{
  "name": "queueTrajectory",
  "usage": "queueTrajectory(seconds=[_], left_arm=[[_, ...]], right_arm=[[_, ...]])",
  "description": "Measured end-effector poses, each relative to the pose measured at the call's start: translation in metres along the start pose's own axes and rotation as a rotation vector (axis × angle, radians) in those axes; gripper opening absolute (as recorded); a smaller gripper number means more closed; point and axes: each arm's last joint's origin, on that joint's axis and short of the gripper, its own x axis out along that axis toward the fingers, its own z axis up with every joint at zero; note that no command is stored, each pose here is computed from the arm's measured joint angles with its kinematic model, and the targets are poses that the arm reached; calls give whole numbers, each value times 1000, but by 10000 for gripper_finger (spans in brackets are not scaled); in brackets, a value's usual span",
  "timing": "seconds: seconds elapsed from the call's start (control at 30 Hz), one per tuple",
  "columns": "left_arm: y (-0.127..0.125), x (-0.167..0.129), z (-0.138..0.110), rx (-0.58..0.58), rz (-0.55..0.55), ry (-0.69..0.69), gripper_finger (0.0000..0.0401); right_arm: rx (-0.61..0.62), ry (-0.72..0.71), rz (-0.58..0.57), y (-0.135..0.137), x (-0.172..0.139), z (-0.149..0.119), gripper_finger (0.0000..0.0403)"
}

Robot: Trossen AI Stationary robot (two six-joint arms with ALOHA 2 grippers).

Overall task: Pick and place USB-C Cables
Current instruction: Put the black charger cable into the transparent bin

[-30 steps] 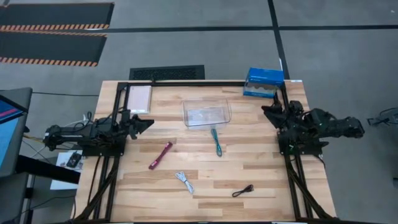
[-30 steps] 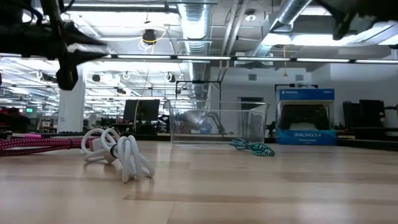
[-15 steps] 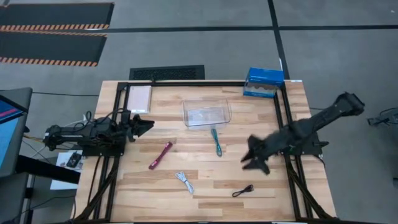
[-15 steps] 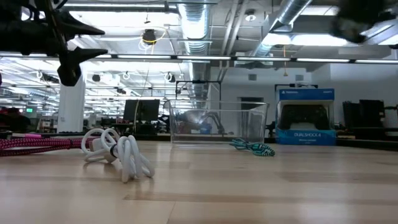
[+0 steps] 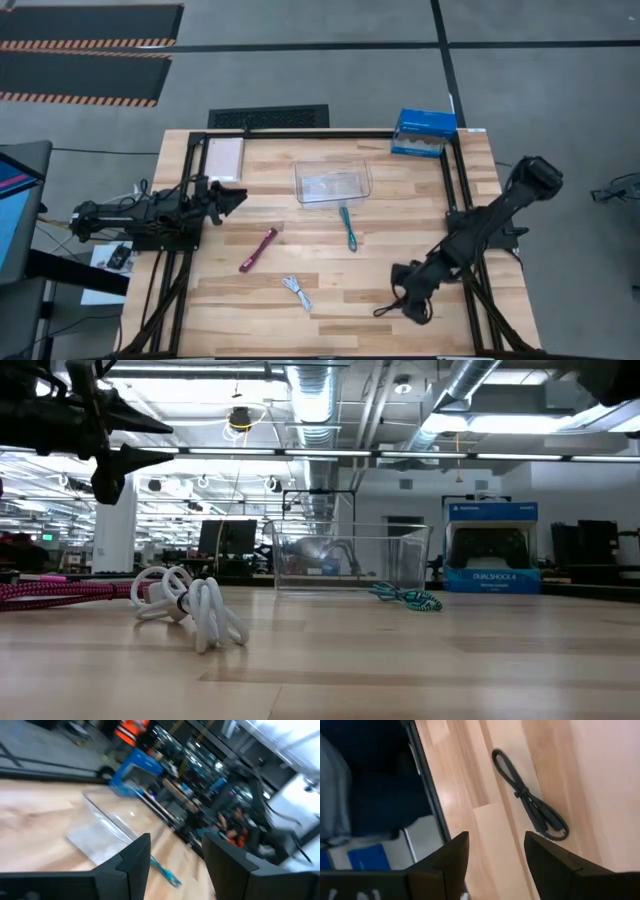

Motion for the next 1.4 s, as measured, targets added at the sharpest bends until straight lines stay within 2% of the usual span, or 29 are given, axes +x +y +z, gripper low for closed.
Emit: queueTrajectory(seconds=[0.13, 0.37, 0.57, 0.7, 0.83, 0.97, 1.13, 1.4], left_arm=[[1, 0, 1, -3, 31, -29, 165], [0, 0, -2, 7, -20, 38, 165], [2, 0, -3, 10, -6, 54, 165], [1, 0, -4, 7, -21, 65, 165], [1, 0, -4, 8, -38, 81, 165], [1, 0, -4, 8, -35, 82, 165], [1, 0, -4, 9, -29, 78, 165], [0, 0, -3, 3, -38, 67, 165]], right_arm=[[-80, 19, -23, -3, 22, 3, 223], [-270, -5, -55, 8, 42, 18, 242], [-367, 51, -165, 19, 53, 29, 250], [-444, 135, -280, 19, 66, 23, 250], [-469, 178, -357, 16, 79, 18, 250], [-441, 186, -409, 10, 88, 16, 246], [-417, 182, -427, 8, 89, 16, 202], [-345, 103, -495, 6, 89, 18, 62]])
